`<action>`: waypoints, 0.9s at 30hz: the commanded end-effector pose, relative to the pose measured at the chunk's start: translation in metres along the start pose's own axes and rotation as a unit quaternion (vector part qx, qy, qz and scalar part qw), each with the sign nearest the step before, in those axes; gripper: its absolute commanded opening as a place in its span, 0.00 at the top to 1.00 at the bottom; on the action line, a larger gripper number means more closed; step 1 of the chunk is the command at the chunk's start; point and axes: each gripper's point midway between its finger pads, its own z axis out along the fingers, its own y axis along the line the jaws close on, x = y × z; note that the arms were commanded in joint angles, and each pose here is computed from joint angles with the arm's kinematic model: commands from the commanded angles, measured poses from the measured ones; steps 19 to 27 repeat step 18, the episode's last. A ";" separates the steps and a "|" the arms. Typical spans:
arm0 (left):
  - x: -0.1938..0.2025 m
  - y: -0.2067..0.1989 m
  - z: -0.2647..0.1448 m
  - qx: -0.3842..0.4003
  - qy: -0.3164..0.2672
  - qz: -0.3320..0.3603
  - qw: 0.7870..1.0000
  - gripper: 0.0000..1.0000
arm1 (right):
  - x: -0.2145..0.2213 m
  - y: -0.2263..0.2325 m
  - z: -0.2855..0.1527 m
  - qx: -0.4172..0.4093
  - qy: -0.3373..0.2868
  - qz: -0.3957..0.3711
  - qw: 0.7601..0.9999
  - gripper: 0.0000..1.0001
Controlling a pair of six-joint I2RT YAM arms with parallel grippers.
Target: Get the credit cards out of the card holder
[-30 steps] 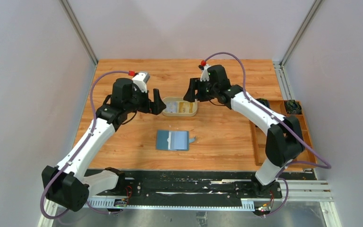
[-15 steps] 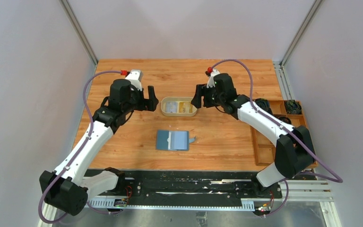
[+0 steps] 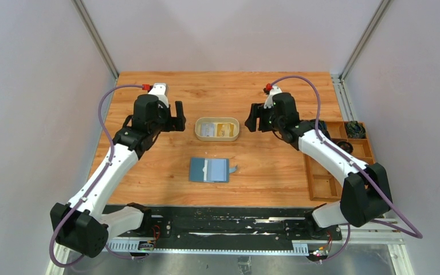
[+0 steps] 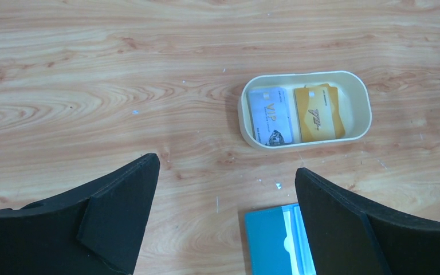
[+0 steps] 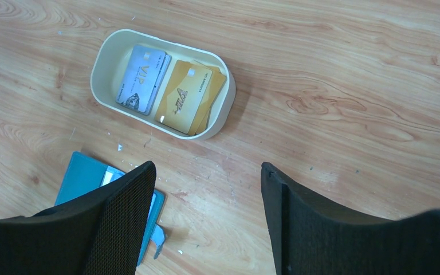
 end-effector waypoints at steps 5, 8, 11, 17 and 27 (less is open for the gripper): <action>-0.018 0.002 -0.001 0.000 -0.021 -0.002 1.000 0.00 | -0.004 -0.002 -0.004 -0.005 -0.016 -0.008 1.000 0.29; -0.017 0.003 0.001 0.001 -0.022 -0.002 1.000 0.00 | -0.005 -0.002 -0.005 -0.007 -0.018 -0.009 1.000 0.29; -0.016 0.000 0.002 0.007 -0.019 -0.006 1.000 0.00 | -0.003 -0.003 -0.004 -0.016 -0.017 0.001 1.000 0.34; -0.018 0.000 0.000 0.010 -0.021 -0.006 1.000 0.00 | -0.009 0.009 -0.007 -0.067 -0.042 -0.018 0.997 0.37; -0.018 0.000 -0.001 0.010 -0.022 -0.004 1.000 0.00 | -0.010 0.011 -0.008 -0.071 -0.048 -0.022 0.996 0.36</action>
